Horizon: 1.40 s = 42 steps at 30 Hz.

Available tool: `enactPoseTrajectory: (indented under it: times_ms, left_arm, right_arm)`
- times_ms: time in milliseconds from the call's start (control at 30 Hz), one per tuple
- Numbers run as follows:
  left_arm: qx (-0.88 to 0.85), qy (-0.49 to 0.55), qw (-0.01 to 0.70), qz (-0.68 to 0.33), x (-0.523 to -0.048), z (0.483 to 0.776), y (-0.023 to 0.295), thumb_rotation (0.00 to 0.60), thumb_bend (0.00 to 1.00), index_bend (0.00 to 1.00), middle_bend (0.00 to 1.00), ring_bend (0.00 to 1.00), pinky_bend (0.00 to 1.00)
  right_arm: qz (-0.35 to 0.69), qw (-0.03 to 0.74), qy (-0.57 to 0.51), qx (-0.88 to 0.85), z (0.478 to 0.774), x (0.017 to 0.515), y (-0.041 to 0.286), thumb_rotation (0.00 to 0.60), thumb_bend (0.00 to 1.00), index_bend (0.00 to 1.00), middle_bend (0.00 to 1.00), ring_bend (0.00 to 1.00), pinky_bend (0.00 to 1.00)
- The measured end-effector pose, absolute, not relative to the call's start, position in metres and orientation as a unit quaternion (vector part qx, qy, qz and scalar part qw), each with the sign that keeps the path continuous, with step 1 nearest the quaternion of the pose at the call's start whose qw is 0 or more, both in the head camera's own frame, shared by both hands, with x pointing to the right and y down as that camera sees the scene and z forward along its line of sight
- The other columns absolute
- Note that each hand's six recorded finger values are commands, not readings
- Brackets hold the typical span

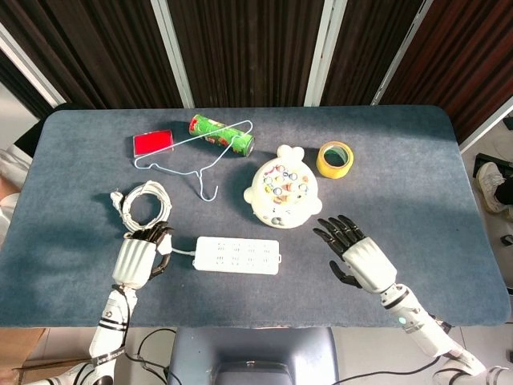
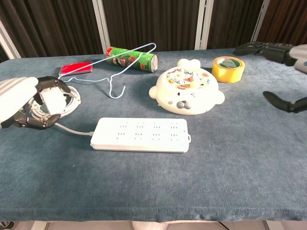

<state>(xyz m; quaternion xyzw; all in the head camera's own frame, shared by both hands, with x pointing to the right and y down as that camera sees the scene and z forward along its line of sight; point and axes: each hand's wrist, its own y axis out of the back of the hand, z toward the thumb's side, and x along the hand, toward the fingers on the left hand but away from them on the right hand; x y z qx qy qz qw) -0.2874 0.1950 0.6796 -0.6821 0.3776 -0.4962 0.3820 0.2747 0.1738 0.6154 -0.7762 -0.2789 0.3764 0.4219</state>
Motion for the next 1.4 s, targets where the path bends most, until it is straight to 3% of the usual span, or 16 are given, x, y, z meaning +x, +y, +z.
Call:
enactPoseTrajectory:
  times_ms: [267,367,533,900,1000,1200,1333,1400]
  left_arm:
    - [-0.664,0.331,0.341,-0.577,-0.338,0.721,0.211,0.6,0.46,0.23,0.32,0.3,0.33]
    - [-0.665,0.321,0.329,-0.589,-0.344,0.73,0.217,0.6,0.44,0.15,0.25,0.24,0.3]
    - [-0.667,0.324,0.331,-0.584,-0.345,0.725,0.217,0.6,0.41,0.01,0.1,0.08,0.24]
    - [-0.678,0.339,0.343,-0.555,-0.35,0.697,0.223,0.6,0.4,0.0,0.02,0.01,0.18]
    - [-0.674,0.347,0.346,-0.553,-0.362,0.683,0.229,0.6,0.43,0.0,0.02,0.01,0.17]
    - [-0.639,0.37,0.369,-0.564,-0.424,0.613,0.257,0.6,0.44,0.0,0.02,0.01,0.17]
    - [-0.616,0.383,0.368,-0.582,-0.456,0.568,0.28,0.6,0.45,0.0,0.01,0.01,0.17]
    - [-0.618,0.385,0.365,-0.58,-0.459,0.562,0.281,0.6,0.45,0.0,0.01,0.01,0.17]
  right_arm:
    - [0.403,0.41,-0.27,-0.773,0.619,0.285,0.177,0.6,0.63,0.0,0.11,0.0,0.0]
    - [0.414,0.405,-0.263,-0.772,0.625,0.286,0.179,0.6,0.63,0.0,0.1,0.0,0.0]
    - [0.422,0.396,-0.264,-0.771,0.628,0.289,0.181,0.6,0.63,0.0,0.1,0.0,0.0]
    - [0.438,0.399,-0.265,-0.761,0.623,0.301,0.183,0.6,0.62,0.0,0.05,0.0,0.0]
    - [0.467,0.402,-0.262,-0.742,0.618,0.32,0.188,0.6,0.54,0.0,0.03,0.0,0.0]
    - [0.56,0.39,-0.287,-0.672,0.588,0.375,0.217,0.6,0.42,0.0,0.03,0.0,0.0]
    - [0.595,0.386,-0.335,-0.621,0.567,0.412,0.232,0.6,0.4,0.0,0.03,0.0,0.0]
    - [0.601,0.39,-0.355,-0.6,0.557,0.427,0.238,0.6,0.39,0.0,0.03,0.0,0.0]
